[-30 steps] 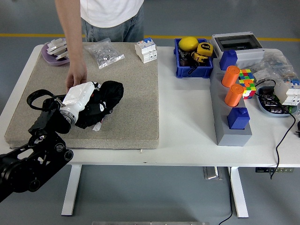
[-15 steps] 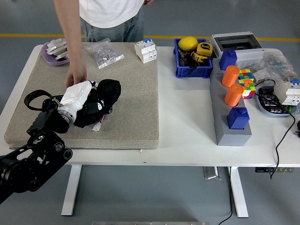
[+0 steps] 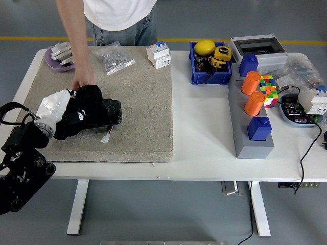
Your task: Pick the rag up,wipe the panel,place it on the desk
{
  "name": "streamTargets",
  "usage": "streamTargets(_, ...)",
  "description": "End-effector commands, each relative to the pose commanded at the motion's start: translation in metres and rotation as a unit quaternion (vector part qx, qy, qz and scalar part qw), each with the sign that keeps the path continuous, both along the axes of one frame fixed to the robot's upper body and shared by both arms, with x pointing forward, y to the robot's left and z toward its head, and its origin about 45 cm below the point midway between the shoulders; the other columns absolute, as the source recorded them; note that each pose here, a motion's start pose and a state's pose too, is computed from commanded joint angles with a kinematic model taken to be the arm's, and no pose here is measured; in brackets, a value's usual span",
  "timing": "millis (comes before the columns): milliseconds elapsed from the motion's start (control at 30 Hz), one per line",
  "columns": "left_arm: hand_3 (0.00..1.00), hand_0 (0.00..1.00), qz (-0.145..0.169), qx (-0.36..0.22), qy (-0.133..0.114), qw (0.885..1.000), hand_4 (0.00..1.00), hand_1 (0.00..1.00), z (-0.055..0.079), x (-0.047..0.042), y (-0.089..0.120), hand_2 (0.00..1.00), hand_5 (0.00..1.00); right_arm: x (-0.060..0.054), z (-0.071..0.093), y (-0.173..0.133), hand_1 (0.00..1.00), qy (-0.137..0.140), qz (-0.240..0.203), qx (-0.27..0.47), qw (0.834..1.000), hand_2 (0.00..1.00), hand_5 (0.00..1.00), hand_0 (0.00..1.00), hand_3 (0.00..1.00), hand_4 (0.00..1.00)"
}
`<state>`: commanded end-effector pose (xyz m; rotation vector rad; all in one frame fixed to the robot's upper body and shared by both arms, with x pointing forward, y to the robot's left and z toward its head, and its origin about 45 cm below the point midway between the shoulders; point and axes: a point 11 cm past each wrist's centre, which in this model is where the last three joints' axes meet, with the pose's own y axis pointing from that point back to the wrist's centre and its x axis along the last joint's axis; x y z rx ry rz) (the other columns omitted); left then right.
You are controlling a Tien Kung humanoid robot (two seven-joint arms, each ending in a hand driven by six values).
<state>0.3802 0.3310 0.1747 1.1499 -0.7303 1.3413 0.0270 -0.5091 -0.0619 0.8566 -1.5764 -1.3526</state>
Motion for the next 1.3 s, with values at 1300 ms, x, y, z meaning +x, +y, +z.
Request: streamTargets(1300, 0.541, 0.235, 0.055, 0.018, 0.004, 0.998, 0.460, 0.189, 0.005, -0.0099, 0.055, 0.558, 0.002, -0.004, 0.001, -0.002, 0.733, 0.004, -0.002, -0.001, 1.000, 0.755, 0.998, 0.893, 0.774, 0.998)
